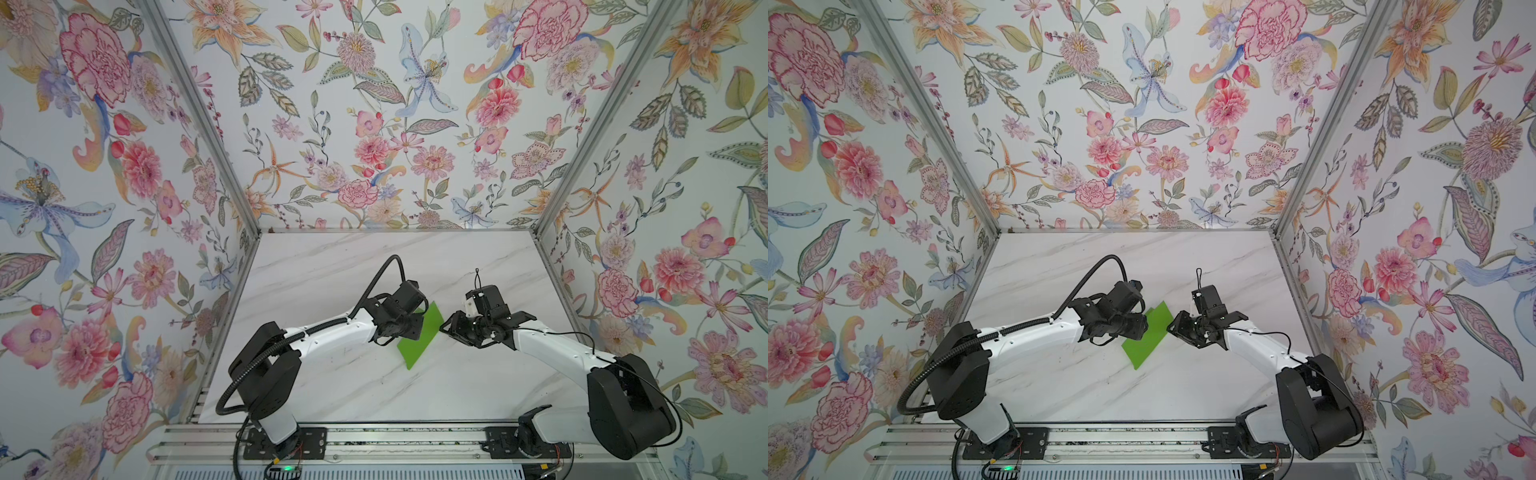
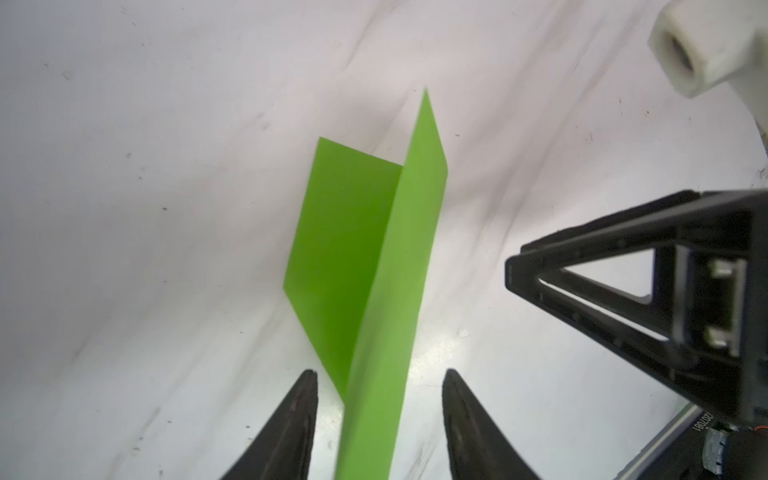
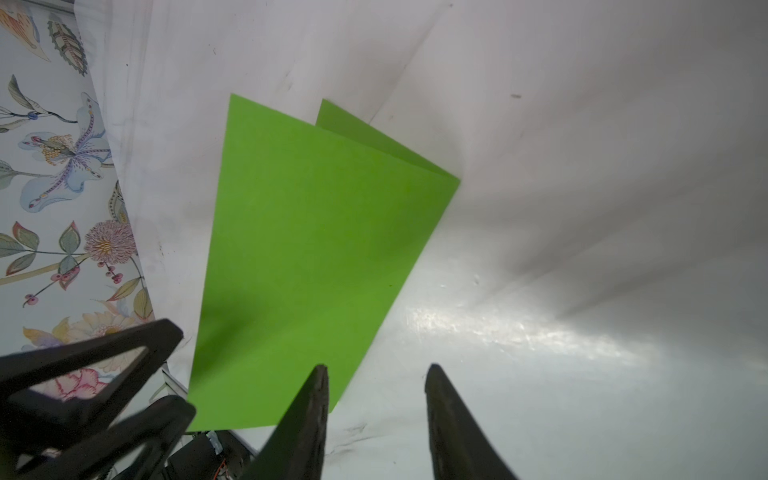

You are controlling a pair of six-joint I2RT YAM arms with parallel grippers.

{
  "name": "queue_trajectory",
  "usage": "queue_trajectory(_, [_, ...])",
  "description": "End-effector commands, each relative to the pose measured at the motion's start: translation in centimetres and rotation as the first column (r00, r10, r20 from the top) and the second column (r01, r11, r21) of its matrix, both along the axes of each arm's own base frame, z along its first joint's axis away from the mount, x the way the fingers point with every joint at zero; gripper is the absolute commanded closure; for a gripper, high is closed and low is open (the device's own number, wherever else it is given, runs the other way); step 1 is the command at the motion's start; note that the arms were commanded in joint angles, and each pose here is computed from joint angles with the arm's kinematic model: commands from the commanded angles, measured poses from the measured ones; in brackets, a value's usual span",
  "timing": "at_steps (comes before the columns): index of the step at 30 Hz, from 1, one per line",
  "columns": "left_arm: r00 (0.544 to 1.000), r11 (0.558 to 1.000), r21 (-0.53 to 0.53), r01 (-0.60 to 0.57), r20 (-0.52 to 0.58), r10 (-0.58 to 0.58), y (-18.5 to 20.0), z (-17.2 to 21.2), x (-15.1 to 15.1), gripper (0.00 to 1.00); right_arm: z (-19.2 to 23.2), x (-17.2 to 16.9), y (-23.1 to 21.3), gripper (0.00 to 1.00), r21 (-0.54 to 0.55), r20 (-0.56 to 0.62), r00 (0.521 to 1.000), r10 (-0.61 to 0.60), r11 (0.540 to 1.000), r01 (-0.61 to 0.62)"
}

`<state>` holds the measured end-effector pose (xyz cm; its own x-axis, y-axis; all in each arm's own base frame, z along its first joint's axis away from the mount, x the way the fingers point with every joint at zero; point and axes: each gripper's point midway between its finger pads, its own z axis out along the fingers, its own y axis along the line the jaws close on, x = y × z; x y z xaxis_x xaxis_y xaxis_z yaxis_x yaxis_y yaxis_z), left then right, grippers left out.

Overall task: Fold a paper plane with a square sheet of paper (fold left side to right side)
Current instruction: 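Lower the sheet to the table and regrasp its edge with both grippers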

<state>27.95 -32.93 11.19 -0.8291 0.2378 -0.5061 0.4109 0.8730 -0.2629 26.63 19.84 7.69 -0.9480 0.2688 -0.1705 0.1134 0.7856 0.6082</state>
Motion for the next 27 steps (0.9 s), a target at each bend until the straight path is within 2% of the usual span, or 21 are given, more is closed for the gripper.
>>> queue_trajectory(1, [0.999, 0.999, 0.000, 0.034, -0.026, -0.034, 1.2, -1.0, 0.0, 0.44, -1.5, -1.0, 0.8, 0.56, -0.009, -0.063, 0.998, -0.005, 1.000, 0.004])
queue_trajectory(7, [0.992, 0.994, -0.033, 0.107, -0.063, -0.109, 1.1, -2.0, -0.5, 0.44, -3.2, -0.4, 1.2, 0.52, -0.028, -0.087, 0.996, -0.034, 0.999, 0.032])
queue_trajectory(12, [0.990, 0.993, -0.019, 0.113, -0.081, -0.115, 1.7, -3.1, -0.6, 0.62, -4.2, 1.5, 0.3, 0.53, -0.081, -0.077, 0.994, -0.078, 0.994, 0.072])
queue_trajectory(18, [0.985, 0.994, -0.011, 0.113, -0.130, -0.114, 2.5, -4.8, -1.8, 0.79, -4.6, 4.2, 1.3, 0.55, -0.094, -0.059, 0.997, -0.046, 0.995, 0.040])
queue_trajectory(24, [0.980, 0.991, -0.116, 0.065, -0.182, -0.085, 2.3, -5.4, -3.6, 0.81, -4.8, 6.1, 3.9, 0.58, -0.073, -0.063, 0.996, 0.063, 0.995, -0.068])
queue_trajectory(26, [0.979, 0.988, -0.150, 0.043, -0.193, -0.072, 2.3, -5.4, -4.2, 0.77, -4.7, 6.3, 5.1, 0.58, -0.070, -0.063, 0.991, 0.117, 0.990, -0.122])
queue_trajectory(27, [0.978, 0.986, -0.161, 0.030, -0.197, -0.062, 2.3, -5.4, -4.6, 0.72, -4.6, 6.2, 5.8, 0.58, -0.074, -0.061, 0.986, 0.157, 0.984, -0.161])
